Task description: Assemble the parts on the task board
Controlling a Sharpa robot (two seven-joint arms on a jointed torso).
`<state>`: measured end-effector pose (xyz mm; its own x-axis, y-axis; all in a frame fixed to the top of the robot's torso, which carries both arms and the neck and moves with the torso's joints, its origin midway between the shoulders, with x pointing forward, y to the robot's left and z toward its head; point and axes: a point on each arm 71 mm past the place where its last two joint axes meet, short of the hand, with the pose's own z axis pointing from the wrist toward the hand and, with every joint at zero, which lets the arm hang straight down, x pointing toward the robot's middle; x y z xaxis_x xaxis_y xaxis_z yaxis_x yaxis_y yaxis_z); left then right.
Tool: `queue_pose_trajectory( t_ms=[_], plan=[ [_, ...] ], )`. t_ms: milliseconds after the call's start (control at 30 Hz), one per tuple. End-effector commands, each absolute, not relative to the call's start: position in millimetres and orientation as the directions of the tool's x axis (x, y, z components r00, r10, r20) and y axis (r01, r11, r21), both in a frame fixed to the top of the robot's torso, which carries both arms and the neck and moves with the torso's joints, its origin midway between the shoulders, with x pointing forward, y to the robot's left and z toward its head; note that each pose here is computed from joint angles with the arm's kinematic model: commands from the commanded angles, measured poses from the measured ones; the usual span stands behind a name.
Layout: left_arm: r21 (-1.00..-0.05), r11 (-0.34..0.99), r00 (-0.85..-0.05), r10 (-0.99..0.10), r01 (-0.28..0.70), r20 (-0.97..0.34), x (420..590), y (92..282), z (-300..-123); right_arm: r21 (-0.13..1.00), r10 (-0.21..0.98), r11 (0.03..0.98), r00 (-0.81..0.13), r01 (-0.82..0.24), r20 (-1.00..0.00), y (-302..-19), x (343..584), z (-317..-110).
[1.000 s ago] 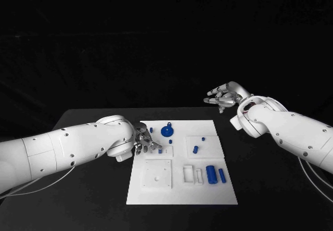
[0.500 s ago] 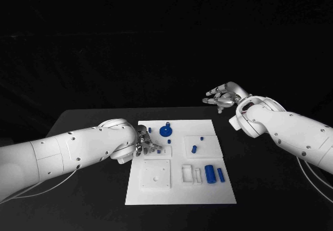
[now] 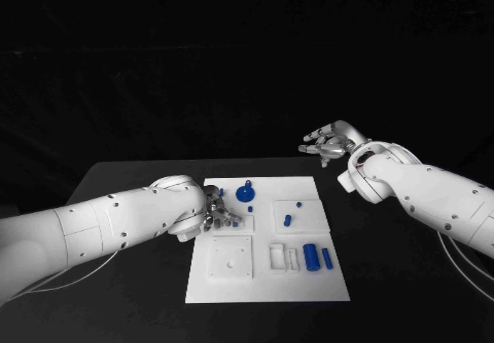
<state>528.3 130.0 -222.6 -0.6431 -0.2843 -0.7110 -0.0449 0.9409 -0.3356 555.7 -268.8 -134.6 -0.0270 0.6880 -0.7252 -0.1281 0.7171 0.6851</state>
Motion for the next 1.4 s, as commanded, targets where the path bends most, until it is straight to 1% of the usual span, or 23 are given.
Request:
queue_pose_trajectory(
  t_ms=[33,500,933,1400],
  plan=[
    [-0.326,0.945,-0.675,-0.259,-0.028,-0.691,524.9,125.2,-228.0,0.685,0.688,0.716,-0.027,-0.138,-0.725,-267.2,555.5,-134.2],
    [-0.306,0.952,-0.704,-0.229,-0.017,-0.673,525.7,119.7,-233.7,0.686,0.689,0.714,-0.03,-0.14,-0.724,-265.3,555.4,-134.6],
    [-0.285,0.958,-0.715,-0.217,-0.025,-0.664,528.9,120.8,-237.2,0.686,0.689,0.713,-0.034,-0.14,-0.724,-264.0,555.3,-135.4],
    [-0.266,0.964,-0.737,-0.19,-0.014,-0.648,530.5,115.4,-241.1,0.689,0.691,0.71,-0.042,-0.149,-0.721,-259.4,554.0,-135.1]
  ],
)
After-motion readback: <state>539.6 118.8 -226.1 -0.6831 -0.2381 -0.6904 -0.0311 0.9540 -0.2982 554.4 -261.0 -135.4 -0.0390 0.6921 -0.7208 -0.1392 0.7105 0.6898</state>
